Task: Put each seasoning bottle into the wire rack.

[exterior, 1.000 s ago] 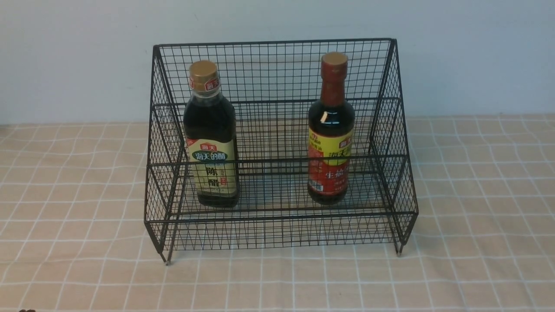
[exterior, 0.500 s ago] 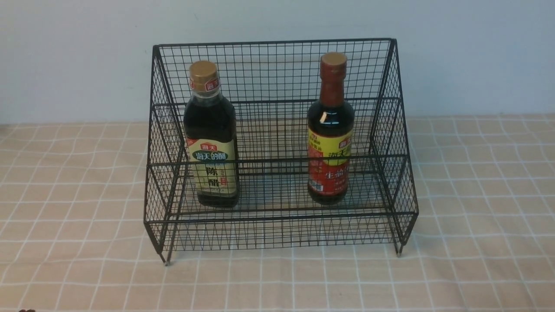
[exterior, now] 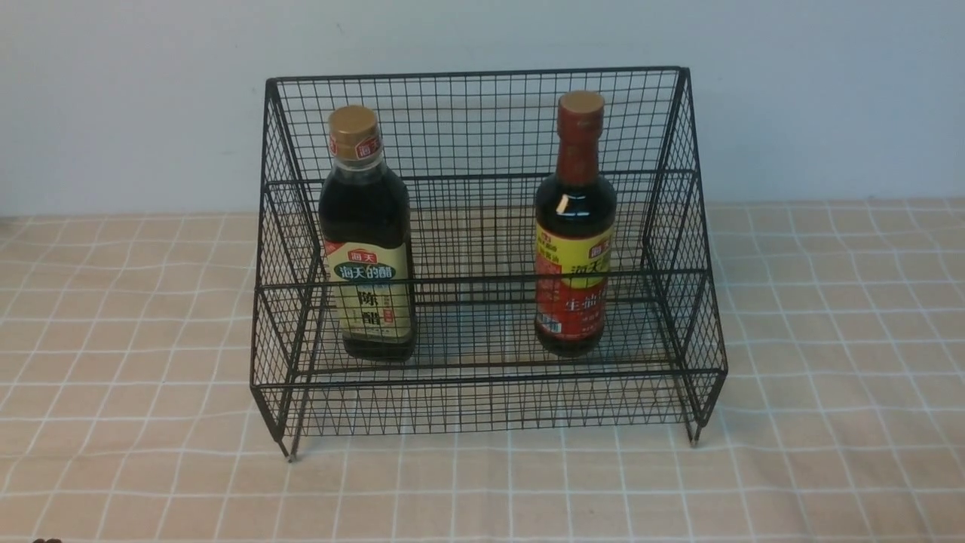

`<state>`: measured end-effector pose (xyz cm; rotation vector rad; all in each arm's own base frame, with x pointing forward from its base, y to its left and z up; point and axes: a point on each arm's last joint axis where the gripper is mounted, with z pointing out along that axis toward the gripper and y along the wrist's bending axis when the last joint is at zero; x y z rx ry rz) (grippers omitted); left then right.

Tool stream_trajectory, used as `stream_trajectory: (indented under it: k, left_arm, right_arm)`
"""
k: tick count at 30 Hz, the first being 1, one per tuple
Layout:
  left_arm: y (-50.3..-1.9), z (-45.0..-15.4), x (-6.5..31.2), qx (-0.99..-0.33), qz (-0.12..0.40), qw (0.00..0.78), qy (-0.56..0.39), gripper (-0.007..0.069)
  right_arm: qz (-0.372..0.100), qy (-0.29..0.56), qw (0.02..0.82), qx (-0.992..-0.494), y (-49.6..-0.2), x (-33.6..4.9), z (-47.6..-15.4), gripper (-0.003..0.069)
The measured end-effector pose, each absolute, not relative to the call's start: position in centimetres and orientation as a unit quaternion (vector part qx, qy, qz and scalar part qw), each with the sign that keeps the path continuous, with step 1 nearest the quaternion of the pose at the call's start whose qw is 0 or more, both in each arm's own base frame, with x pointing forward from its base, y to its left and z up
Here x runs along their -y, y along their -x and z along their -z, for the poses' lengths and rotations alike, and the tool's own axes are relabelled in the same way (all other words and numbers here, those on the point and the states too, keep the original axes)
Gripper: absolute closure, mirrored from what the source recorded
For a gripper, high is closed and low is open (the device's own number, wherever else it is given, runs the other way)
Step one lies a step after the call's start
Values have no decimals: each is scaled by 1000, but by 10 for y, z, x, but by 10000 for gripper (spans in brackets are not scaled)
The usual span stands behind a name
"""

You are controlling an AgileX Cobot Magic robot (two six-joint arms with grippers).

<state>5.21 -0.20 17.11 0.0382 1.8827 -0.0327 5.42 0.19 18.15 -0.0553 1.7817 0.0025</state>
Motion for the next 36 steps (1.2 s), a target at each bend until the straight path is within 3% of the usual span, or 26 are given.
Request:
stream_trajectory:
  k: [3, 7, 10, 36]
  left_arm:
    - [-52, -171, 2, -808, 14, 588, -16, 632]
    - [-52, -171, 2, -808, 14, 588, -16, 632]
    - [-52, -171, 2, -808, 14, 588, -16, 632]
    - [-52, -171, 2, -808, 14, 588, -16, 632]
  right_arm:
    - [14, 38, 628, -777, -54, -1, -181, 672]
    - [98, 116, 621, -769, -54, 2, -182, 672]
    - [120, 139, 618, -765, -54, 2, -182, 672]
    - [123, 142, 617, -764, -54, 2, -182, 672]
